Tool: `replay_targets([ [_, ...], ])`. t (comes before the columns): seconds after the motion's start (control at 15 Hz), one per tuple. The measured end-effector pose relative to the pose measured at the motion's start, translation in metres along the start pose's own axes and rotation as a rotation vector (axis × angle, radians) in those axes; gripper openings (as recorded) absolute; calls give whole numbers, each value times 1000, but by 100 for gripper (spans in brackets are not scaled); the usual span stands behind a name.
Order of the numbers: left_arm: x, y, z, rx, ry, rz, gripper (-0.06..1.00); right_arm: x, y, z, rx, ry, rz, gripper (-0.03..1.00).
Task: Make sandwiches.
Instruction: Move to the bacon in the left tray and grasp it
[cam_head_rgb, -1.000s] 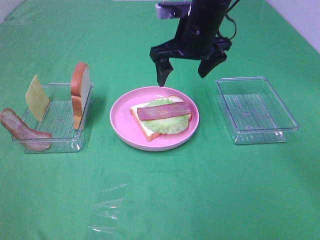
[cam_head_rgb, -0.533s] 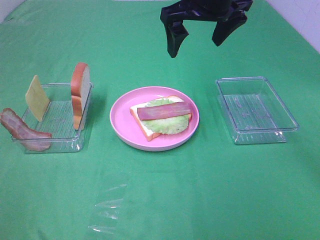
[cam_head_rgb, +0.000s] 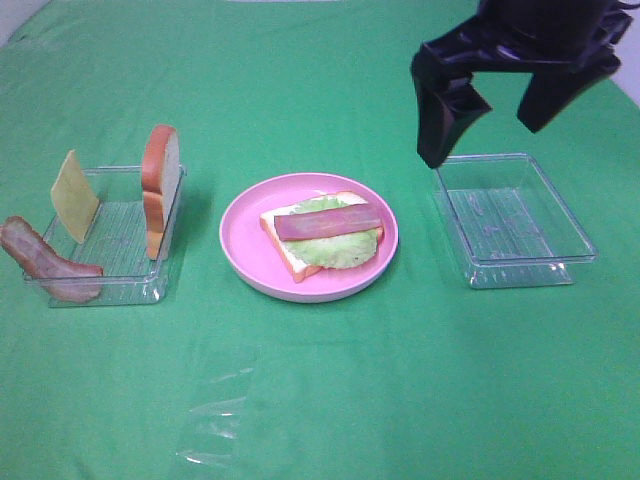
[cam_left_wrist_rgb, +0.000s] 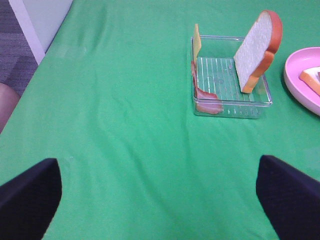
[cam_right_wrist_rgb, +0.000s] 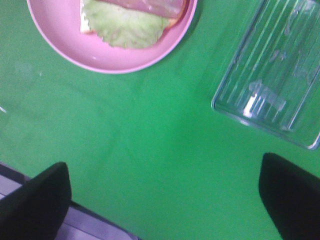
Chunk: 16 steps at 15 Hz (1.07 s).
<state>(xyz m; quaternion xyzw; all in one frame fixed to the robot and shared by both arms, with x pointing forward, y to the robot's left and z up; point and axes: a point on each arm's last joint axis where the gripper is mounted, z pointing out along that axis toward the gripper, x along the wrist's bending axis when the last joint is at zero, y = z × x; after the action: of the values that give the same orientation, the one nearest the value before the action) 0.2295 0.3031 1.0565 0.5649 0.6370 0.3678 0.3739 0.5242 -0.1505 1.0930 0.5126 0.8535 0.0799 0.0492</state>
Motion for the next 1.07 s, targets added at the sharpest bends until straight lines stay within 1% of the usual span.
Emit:
replay_targets([
  [0.27,0,0,0,0,0,0,98,0,-73,-9,40,-4,-1,96],
  [0.33,0,0,0,0,0,0,98,1,-95,-8,50,-4,-1,96],
  [0.4,0,0,0,0,0,0,98,1,-106,-7,56,-5,-2,96],
  [0.47,0,0,0,0,0,0,98,1,-126,-5,66,-7,-2,96],
  [0.53,0,0,0,0,0,0,98,1,-161,0,45,-10,8,96],
  [0.67,0,0,0,0,0,0,98,1,-179,2,-5,-11,42,96],
  [0.73,0,0,0,0,0,0,98,0,-194,1,-54,-12,83,96],
  [0.8,0,0,0,0,0,0,98,-1,-197,0,-69,-11,99,96],
  [0.93,0,0,0,0,0,0,98,-16,-214,-1,-121,-40,227,96],
  [1.07,0,0,0,0,0,0,98,-28,-238,-10,-208,-103,352,96],
])
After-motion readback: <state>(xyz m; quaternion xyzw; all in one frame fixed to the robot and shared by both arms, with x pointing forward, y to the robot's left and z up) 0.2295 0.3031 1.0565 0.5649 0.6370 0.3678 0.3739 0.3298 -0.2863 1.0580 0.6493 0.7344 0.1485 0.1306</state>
